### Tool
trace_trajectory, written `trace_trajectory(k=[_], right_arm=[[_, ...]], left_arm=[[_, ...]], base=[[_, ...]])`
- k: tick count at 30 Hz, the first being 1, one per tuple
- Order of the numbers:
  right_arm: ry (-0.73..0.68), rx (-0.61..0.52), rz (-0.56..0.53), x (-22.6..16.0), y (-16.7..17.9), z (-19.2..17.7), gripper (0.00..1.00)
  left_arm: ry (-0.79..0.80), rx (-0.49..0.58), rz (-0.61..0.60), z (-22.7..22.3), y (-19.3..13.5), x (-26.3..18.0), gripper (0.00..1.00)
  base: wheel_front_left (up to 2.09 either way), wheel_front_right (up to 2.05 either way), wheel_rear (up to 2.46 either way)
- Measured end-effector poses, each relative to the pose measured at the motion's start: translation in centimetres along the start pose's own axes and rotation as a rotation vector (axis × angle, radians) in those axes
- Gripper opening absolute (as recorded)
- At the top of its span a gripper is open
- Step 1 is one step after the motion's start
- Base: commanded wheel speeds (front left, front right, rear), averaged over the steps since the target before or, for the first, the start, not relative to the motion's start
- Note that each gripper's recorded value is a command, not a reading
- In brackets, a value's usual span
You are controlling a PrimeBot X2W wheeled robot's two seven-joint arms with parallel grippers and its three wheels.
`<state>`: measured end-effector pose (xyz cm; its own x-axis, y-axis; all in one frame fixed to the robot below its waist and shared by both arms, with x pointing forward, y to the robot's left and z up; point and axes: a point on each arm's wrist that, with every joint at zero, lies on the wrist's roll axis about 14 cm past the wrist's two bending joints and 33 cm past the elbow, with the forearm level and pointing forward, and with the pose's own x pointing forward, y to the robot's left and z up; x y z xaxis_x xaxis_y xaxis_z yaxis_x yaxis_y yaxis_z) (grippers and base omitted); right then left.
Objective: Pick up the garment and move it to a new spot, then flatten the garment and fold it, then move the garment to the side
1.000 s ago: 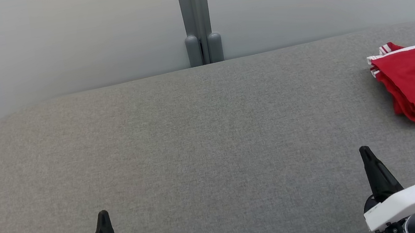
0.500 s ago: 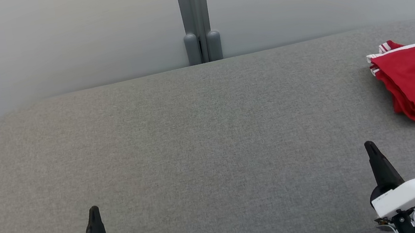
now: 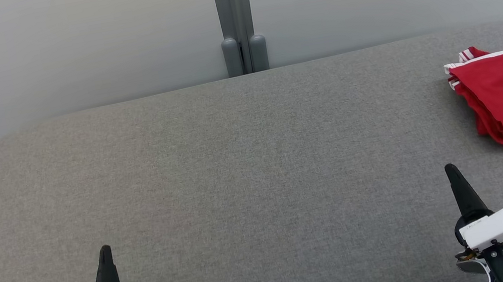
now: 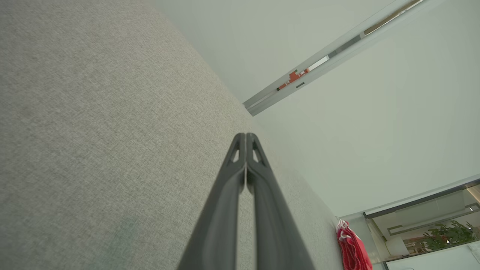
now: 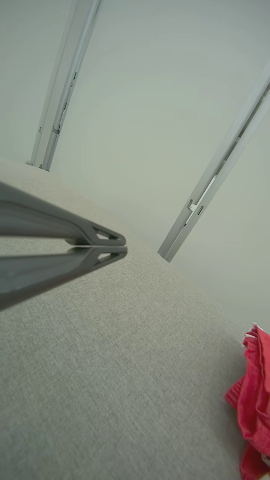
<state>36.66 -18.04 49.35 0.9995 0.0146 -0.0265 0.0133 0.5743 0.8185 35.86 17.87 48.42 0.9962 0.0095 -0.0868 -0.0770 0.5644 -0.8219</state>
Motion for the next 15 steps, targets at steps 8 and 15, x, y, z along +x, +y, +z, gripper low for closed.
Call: trace_trajectory(k=[8, 15], right_arm=[[-0.003, 0.086, -0.006, 0.29, -0.1, 0.33, 0.0], [-0.004, 0.156, -0.009, 0.53, -0.16, 0.56, 0.0]], left_arm=[[0.0, -0.083, -0.004, 0.39, -0.07, 0.42, 0.0], [0.003, -0.154, -0.009, 0.65, -0.13, 0.74, 0.0]], base=[[0.0, 0.0, 0.0], [0.0, 0.0, 0.0]])
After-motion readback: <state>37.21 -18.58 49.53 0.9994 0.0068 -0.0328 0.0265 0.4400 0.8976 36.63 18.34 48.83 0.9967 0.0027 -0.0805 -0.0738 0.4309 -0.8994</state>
